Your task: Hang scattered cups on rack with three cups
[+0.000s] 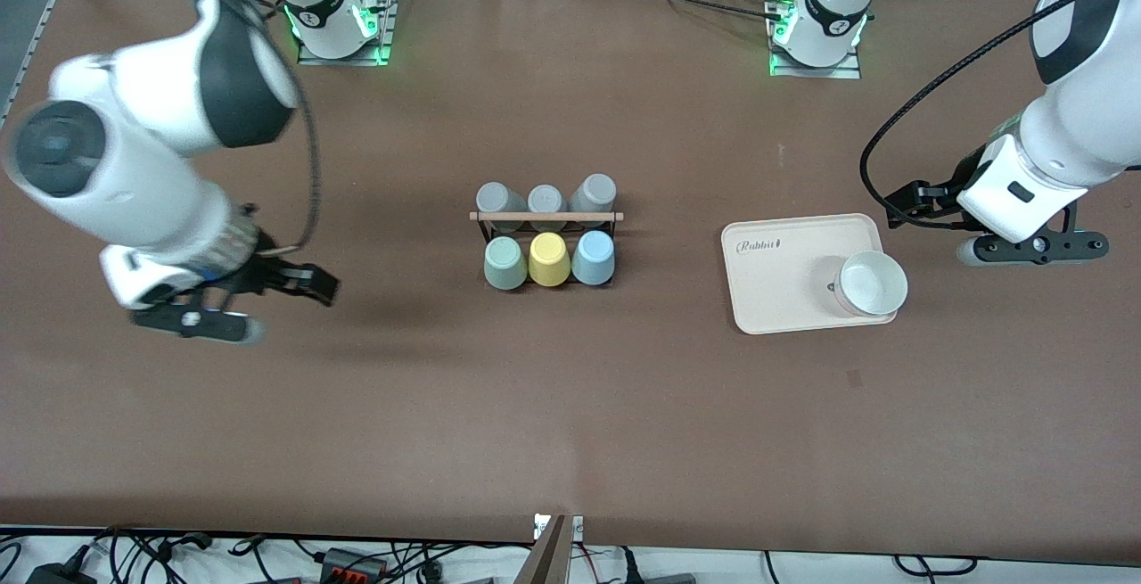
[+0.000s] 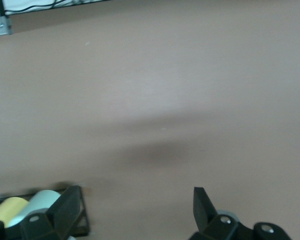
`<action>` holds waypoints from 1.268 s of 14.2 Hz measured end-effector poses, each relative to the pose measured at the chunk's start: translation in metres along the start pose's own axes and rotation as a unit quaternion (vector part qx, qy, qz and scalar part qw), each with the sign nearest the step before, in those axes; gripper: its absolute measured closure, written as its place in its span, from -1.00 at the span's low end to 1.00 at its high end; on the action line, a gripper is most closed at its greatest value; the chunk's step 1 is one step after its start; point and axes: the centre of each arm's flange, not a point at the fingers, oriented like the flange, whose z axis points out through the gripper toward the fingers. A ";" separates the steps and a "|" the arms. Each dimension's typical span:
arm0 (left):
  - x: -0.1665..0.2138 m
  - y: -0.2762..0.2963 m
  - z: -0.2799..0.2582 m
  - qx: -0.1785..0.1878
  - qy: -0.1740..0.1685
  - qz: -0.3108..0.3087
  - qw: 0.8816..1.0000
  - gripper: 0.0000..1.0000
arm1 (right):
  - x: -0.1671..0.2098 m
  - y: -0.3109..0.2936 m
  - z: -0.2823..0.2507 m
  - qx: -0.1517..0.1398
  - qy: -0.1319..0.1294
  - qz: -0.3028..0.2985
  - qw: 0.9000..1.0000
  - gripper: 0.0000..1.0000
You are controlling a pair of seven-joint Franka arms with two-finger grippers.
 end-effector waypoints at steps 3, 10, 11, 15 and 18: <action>0.000 0.000 0.000 0.000 0.000 0.000 1.000 -1.00 | -0.001 0.048 -0.026 -0.005 -0.009 -0.010 1.000 -1.00; 0.000 0.001 0.000 0.000 0.001 0.001 1.000 -1.00 | -0.058 0.145 -0.063 -0.011 -0.008 -0.017 1.000 -1.00; 0.000 0.001 0.000 0.000 0.001 0.001 1.000 -1.00 | -0.071 0.148 -0.064 -0.013 -0.003 -0.018 1.000 -1.00; 0.000 0.001 0.000 0.000 0.001 0.001 1.000 -1.00 | -0.101 0.155 -0.063 -0.015 0.001 -0.017 1.000 -1.00; 0.000 0.001 0.000 0.000 0.002 0.002 1.000 -1.00 | -0.099 0.160 -0.062 -0.014 0.005 -0.012 1.000 -1.00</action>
